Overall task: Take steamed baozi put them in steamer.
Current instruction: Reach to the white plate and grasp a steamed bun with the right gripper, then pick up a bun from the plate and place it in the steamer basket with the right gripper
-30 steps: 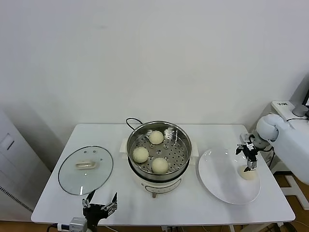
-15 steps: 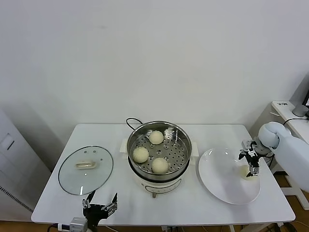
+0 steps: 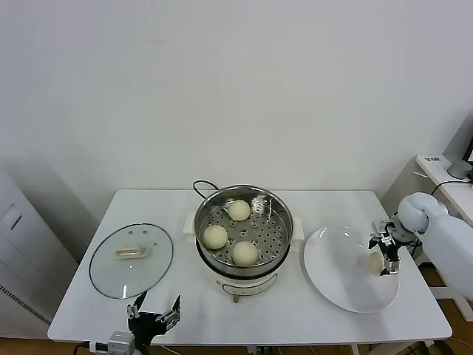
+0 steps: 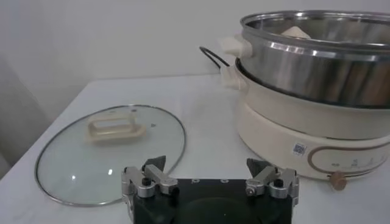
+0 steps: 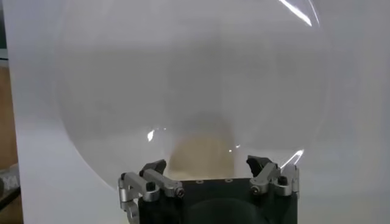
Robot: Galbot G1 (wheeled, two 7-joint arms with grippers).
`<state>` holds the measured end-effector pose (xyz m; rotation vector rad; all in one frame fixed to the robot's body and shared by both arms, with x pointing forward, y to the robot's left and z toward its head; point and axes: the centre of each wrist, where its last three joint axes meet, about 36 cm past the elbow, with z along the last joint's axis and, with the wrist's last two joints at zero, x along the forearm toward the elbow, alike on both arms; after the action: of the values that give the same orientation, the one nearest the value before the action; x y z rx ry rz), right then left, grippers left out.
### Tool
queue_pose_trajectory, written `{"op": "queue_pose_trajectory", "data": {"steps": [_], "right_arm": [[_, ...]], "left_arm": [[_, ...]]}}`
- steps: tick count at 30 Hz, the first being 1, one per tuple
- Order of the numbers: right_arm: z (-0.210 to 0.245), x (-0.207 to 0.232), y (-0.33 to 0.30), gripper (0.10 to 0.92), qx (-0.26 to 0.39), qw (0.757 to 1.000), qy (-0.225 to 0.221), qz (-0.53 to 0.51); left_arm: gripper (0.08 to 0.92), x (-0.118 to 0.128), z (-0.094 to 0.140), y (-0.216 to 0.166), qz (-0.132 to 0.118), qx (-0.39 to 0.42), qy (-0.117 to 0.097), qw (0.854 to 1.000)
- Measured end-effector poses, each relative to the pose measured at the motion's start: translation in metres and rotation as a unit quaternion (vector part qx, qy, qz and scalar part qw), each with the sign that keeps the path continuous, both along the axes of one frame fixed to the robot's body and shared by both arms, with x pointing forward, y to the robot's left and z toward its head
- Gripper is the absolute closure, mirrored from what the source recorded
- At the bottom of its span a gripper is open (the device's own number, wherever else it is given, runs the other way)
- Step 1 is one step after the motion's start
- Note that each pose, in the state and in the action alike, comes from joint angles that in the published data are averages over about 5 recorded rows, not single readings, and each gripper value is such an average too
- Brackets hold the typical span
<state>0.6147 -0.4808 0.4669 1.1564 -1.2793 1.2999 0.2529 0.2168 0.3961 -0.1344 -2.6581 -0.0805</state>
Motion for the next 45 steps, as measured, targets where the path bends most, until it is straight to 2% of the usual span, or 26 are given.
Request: {"op": "queue_pose_trajectory", "data": {"steps": [17, 27, 32, 38, 45], "right_arm": [[-0.011, -0.002, -0.002, 0.21, -0.007, 1.0, 0.0, -0.007], [-0.01, -0.003, -0.005, 0.454, -0.002, 1.0, -0.003, -0.016], [-0.003, -0.004, -0.007, 0.512, 0.006, 1.0, -0.006, -0.022], [0.028, -0.003, -0.006, 0.521, 0.019, 0.999, -0.016, -0.032], [0.104, 0.005, 0.025, 0.522, 0.044, 0.998, -0.036, -0.029]], "left_arm": [[0.177, -0.001, -0.002, -0.001, -0.001, 0.003, 0.004, 1.0], [0.177, 0.001, -0.003, -0.001, -0.002, 0.003, 0.004, 1.0], [0.177, 0.003, -0.005, -0.004, -0.006, 0.004, 0.004, 1.0], [0.177, 0.007, -0.008, -0.007, -0.009, 0.01, 0.001, 1.0], [0.177, 0.013, -0.007, -0.009, -0.011, 0.027, -0.007, 1.0]]}}
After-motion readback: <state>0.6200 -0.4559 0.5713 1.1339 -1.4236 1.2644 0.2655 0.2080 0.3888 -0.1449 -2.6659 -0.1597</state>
